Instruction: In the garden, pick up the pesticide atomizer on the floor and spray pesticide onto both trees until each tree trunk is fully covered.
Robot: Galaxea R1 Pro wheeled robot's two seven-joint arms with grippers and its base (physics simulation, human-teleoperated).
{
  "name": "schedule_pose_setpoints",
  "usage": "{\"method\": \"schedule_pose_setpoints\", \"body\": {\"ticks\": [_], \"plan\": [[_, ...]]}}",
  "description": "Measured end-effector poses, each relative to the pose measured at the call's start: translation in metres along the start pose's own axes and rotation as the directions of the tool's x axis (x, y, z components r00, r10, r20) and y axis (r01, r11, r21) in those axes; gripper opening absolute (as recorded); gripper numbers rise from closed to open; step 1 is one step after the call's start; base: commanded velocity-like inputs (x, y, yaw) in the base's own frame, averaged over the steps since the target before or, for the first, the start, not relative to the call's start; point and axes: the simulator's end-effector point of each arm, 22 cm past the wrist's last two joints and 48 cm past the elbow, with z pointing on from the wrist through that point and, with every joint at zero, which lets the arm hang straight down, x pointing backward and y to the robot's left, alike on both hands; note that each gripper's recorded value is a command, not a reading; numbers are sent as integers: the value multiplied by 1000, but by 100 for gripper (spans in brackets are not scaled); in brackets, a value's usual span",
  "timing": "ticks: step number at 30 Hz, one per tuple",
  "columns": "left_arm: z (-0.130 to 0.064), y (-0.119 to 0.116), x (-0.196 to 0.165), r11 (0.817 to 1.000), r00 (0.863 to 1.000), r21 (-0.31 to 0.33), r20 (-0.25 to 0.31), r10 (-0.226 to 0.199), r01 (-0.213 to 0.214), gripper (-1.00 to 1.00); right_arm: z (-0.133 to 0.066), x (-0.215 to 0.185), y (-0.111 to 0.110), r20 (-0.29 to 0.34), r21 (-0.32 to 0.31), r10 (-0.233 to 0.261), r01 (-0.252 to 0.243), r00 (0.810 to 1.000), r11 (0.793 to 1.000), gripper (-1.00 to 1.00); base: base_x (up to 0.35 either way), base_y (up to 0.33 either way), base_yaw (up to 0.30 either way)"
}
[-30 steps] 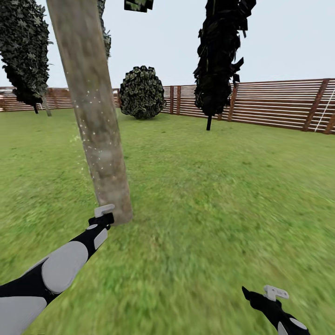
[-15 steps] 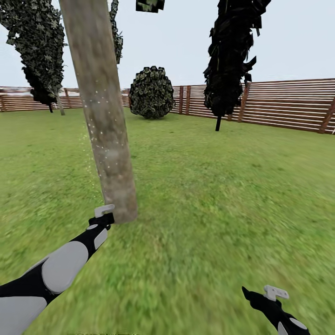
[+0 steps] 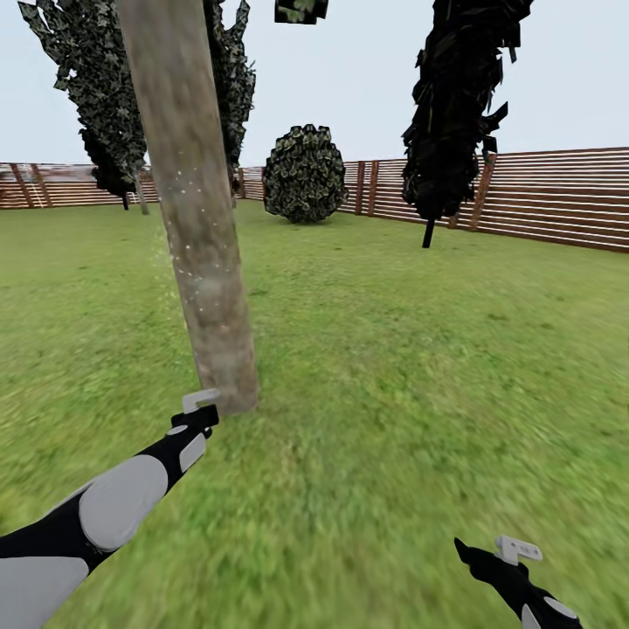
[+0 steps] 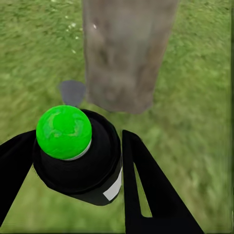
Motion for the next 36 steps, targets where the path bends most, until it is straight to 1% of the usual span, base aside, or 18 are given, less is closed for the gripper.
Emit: {"method": "schedule_pose_setpoints", "body": {"ticks": [6,9,11,12,13,15,16,18,21,25,27,29,32,34,36], "plan": [[-1,-3,4,1000,1000,9,-7,1,-1,-100,0,0,0,0,0,0,0,1000,1000,100,0,-42,1],[0,0,0,1000,1000,3,0,3,-3,-100,0,3,0,-6,0,2,-2,1000,1000,100,0,-3,0],[3,14,-29,1000,998,-28,55,4,-2,-100,0,5,0,-9,0,3,-3,1000,1000,100,0,0,0],[4,21,-41,999,998,-46,66,4,-1,-100,0,5,0,-9,-1,3,-3,1000,1000,100,0,0,0],[5,27,-46,998,998,-57,55,5,-2,-100,0,5,0,-10,0,3,-3,1000,1000,100,0,0,0],[5,41,-55,996,1000,-86,8,12,-12,-100,0,5,0,-10,0,3,-3,1000,1000,100,0,0,0],[5,46,-62,995,1000,-98,2,13,-12,-100,0,5,0,-10,0,3,-3,1000,1000,100,0,0,0],[4,57,-80,993,1000,-120,13,11,-10,-100,0,5,0,-9,0,4,-4,1000,1000,100,0,0,0],[3,62,-90,991,1000,-130,22,14,-11,-100,0,5,0,-9,1,4,-4,1000,1000,100,0,0,0],[2,58,-94,992,999,-125,24,28,-25,-100,0,5,-1,-9,1,4,-4,1000,1000,100,0,0,0],[2,51,-92,993,1000,-115,6,29,-28,-100,0,4,0,-8,1,4,-4,1000,1000,100,0,0,0],[1,36,-96,995,999,-93,-23,37,-39,-100,0,3,-1,-5,1,3,-3,1000,1000,100,0,0,0],[0,22,-106,993,996,-75,-24,84,-86,-100,0,1,-1,-2,1,2,-2,1000,1000,100,0,0,0],[-1,12,-112,990,992,-64,-13,129,-129,-100,0,1,-1,0,1,1,-1,1000,1000,100,0,0,-23],[-1,10,-114,987,989,-63,-9,145,-145,-100,0,0,-1,0,1,1,-1,1000,1000,100,0,0,-142]]}}
